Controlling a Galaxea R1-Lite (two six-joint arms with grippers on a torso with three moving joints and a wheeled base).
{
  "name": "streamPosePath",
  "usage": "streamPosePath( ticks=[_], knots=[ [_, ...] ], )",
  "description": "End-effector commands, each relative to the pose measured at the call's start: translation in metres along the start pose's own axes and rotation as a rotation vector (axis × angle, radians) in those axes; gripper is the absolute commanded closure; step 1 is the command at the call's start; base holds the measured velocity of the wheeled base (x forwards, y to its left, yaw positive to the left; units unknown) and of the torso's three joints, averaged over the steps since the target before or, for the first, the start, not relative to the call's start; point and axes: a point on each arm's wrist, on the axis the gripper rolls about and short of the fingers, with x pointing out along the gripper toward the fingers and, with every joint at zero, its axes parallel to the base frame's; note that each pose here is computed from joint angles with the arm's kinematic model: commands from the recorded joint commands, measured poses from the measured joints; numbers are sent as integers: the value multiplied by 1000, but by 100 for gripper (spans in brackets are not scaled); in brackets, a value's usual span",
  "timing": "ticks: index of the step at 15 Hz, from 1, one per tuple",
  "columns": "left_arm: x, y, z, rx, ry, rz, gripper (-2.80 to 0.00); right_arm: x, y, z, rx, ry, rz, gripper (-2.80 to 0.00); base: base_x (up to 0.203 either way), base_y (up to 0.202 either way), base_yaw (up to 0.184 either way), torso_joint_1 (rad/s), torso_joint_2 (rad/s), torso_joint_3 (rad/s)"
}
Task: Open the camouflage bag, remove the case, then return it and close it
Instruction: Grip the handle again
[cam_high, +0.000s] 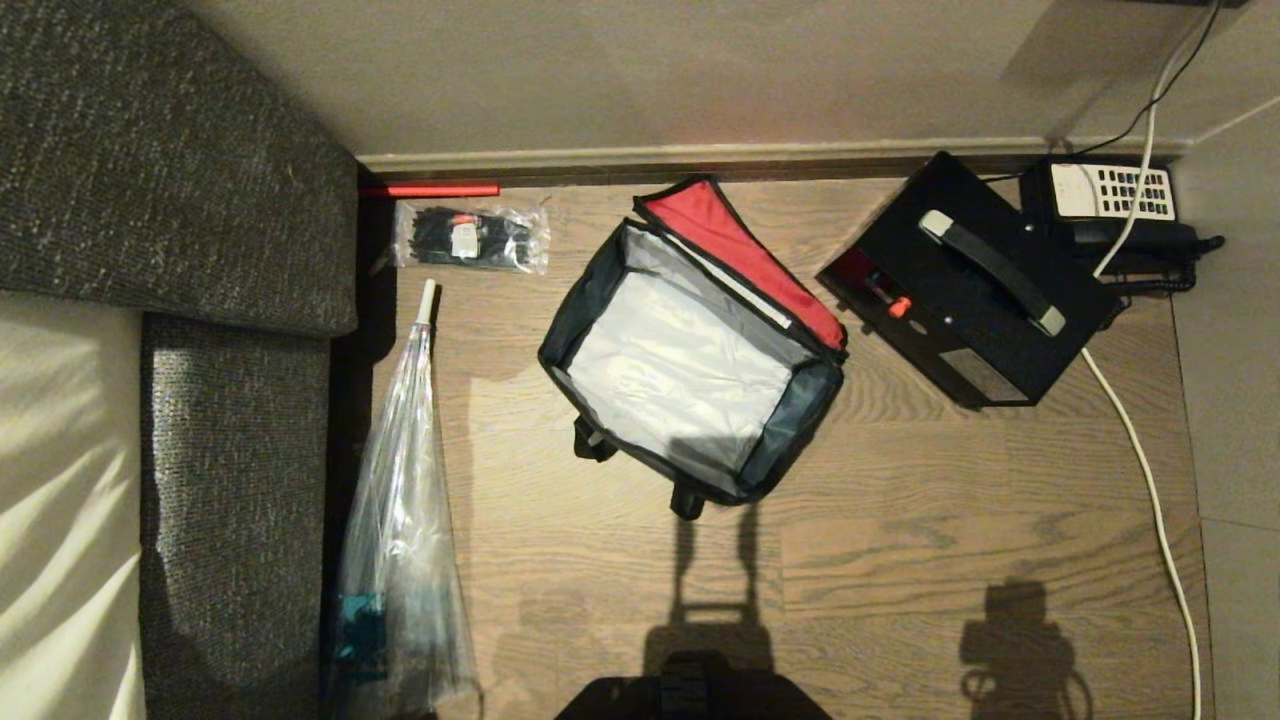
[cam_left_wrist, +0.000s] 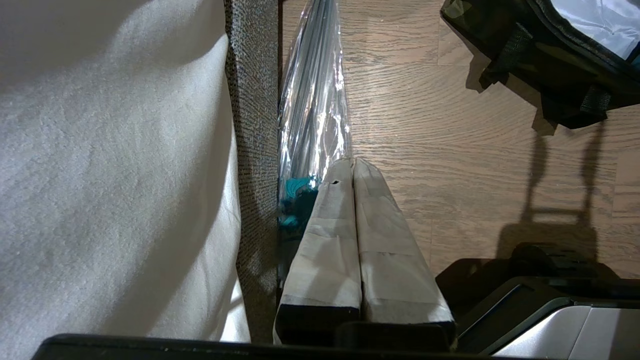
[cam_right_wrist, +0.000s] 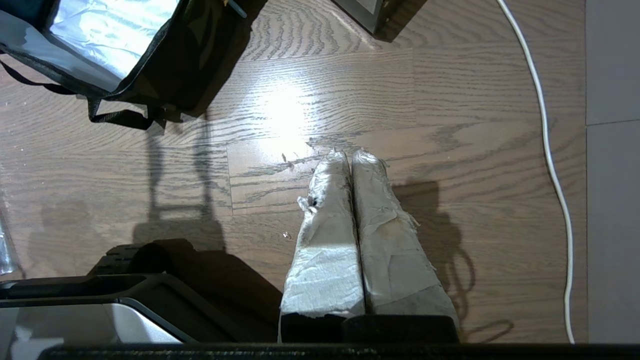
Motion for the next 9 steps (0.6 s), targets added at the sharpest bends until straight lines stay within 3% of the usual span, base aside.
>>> streamPosePath(
  ticks=[1, 9],
  knots=[
    [0, 0, 0, -1, 0, 0, 0, 0, 0, -3, 0, 7, -1, 0, 0, 0, 0, 0, 0, 0],
    [0, 0, 0, -1, 0, 0, 0, 1, 0, -4, -3, 8, 0, 0, 0, 0, 0, 0, 0, 0]
  ],
)
